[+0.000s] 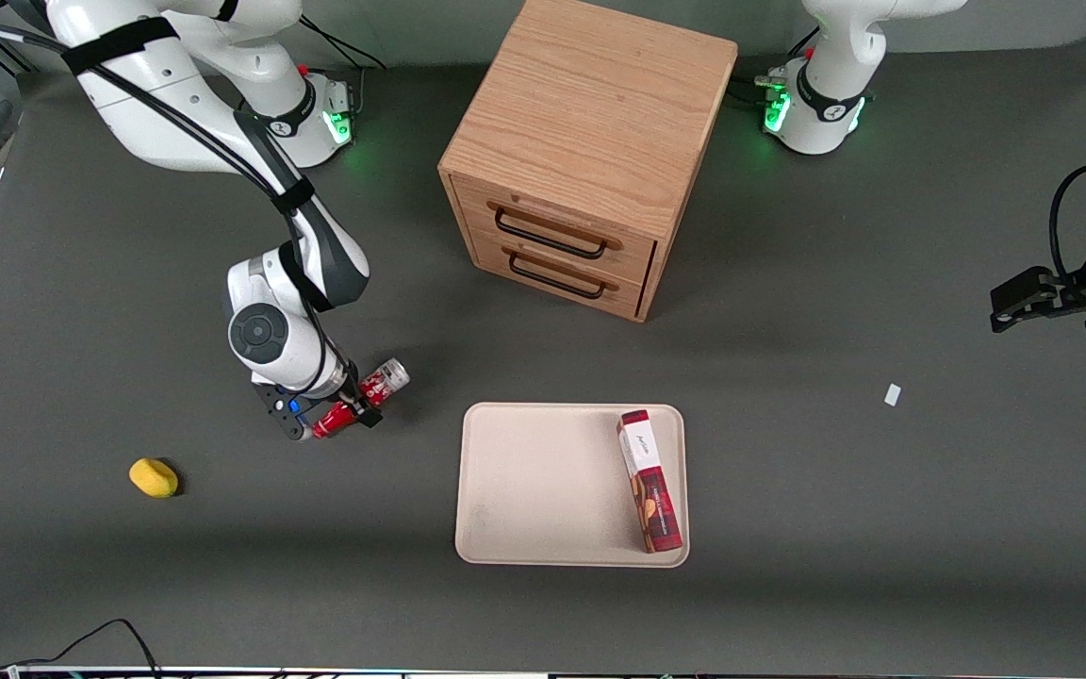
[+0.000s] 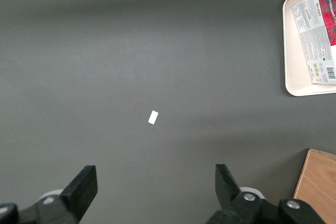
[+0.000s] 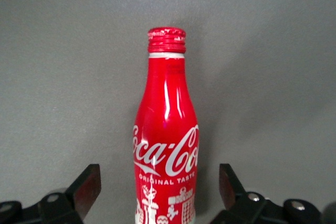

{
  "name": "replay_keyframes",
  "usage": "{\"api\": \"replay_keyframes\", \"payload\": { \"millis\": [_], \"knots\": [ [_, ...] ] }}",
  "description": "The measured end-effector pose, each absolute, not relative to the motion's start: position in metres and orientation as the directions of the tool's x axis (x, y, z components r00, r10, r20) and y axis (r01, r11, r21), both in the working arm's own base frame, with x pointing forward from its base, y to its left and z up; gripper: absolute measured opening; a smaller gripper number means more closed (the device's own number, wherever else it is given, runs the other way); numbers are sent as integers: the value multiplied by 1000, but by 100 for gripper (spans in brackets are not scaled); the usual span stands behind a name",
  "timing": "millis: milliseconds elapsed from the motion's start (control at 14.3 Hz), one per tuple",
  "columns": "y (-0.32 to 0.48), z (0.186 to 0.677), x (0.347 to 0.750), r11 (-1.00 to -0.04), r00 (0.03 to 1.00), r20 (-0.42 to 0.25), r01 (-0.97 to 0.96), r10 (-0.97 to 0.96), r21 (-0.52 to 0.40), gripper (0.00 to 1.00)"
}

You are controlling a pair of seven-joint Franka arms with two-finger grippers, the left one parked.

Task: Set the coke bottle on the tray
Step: 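Close the right gripper around the bottle's body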

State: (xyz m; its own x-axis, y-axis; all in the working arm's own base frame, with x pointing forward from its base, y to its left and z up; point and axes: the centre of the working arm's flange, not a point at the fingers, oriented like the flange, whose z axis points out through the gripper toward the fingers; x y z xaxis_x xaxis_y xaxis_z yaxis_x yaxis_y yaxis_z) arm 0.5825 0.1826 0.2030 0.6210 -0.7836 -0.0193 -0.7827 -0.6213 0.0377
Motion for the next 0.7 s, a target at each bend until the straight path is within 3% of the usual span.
{"api": "replay_keyframes", "payload": {
  "millis": [280, 560, 700],
  "knots": [
    [183, 183, 578, -621, 621, -24, -783, -784, 31, 96],
    [183, 180, 577, -623, 622, -26, -782, -782, 34, 55],
    [184, 182, 579, -625, 625, -22, -780, -781, 29, 55]
  ]
}}
